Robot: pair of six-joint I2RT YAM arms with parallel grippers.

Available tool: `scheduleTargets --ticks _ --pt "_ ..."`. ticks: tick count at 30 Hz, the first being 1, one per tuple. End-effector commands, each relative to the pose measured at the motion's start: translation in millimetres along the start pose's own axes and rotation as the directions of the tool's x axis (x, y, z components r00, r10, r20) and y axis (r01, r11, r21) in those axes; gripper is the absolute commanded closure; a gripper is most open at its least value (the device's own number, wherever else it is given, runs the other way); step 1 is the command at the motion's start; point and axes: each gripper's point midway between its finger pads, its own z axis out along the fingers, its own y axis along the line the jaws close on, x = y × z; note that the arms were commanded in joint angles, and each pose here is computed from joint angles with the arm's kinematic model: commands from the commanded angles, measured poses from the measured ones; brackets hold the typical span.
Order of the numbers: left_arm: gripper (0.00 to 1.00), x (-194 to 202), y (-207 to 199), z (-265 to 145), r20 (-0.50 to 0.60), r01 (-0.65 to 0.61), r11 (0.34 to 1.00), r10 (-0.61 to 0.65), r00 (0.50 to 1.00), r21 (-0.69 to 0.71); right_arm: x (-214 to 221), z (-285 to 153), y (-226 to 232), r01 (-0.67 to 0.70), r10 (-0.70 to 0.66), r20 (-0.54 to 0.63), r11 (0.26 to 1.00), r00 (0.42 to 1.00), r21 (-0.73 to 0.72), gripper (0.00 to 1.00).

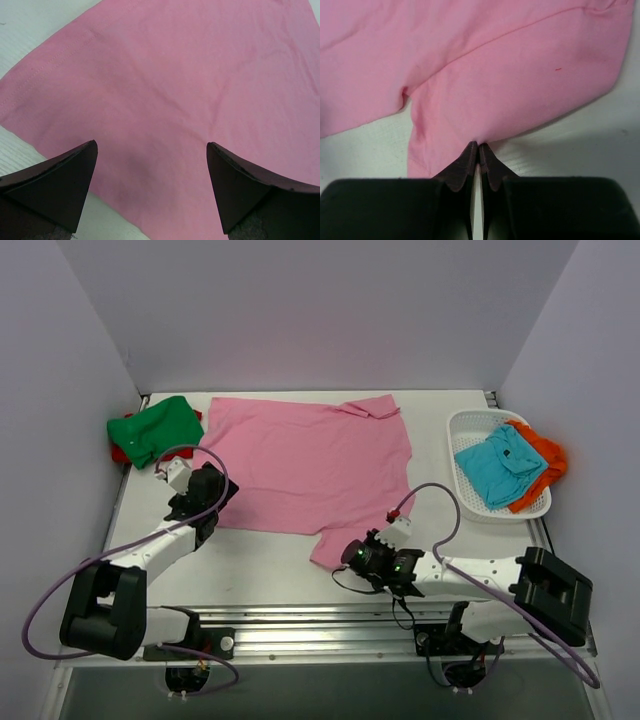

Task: Fold and stack the t-shirts
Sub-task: Flatten the tshirt out

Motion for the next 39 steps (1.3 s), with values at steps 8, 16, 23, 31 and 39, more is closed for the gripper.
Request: scheduleTargets --ticks 8,16,23,31,39 --pt "0.00 4.7 -14.6 -43.9 0.016 -0.031 0.999 0.031 0.999 0.008 -99.4 -52.9 -1.1 0.014 -0.015 0.282 1.000 0.959 0.006 1.00" --pt "0.00 7.7 -29.8 -43.8 0.014 -0.031 0.998 0.030 0.999 0.049 -124.8 -14.6 53.6 0.004 0.008 0.274 0.999 0.962 -0.042 1.00" --pt "0.00 30.2 -17.7 -38.8 -0.045 -0.063 0.998 0.063 0.997 0.010 -113.4 56.2 94.1 0.096 -0.117 0.231 0.990 0.966 0.103 1.00" --pt "0.07 39.4 17.9 -52.0 -0.014 -0.035 0.993 0.033 0.999 -0.116 -111.3 59.2 68.4 0.091 -0.116 0.228 0.989 0.967 0.117 1.00" --pt "0.08 29.6 51.7 -61.5 0.035 -0.026 0.980 0.034 0.999 -0.195 -126.1 42.2 -1.4 0.023 -0.074 0.265 0.982 0.961 0.190 1.00"
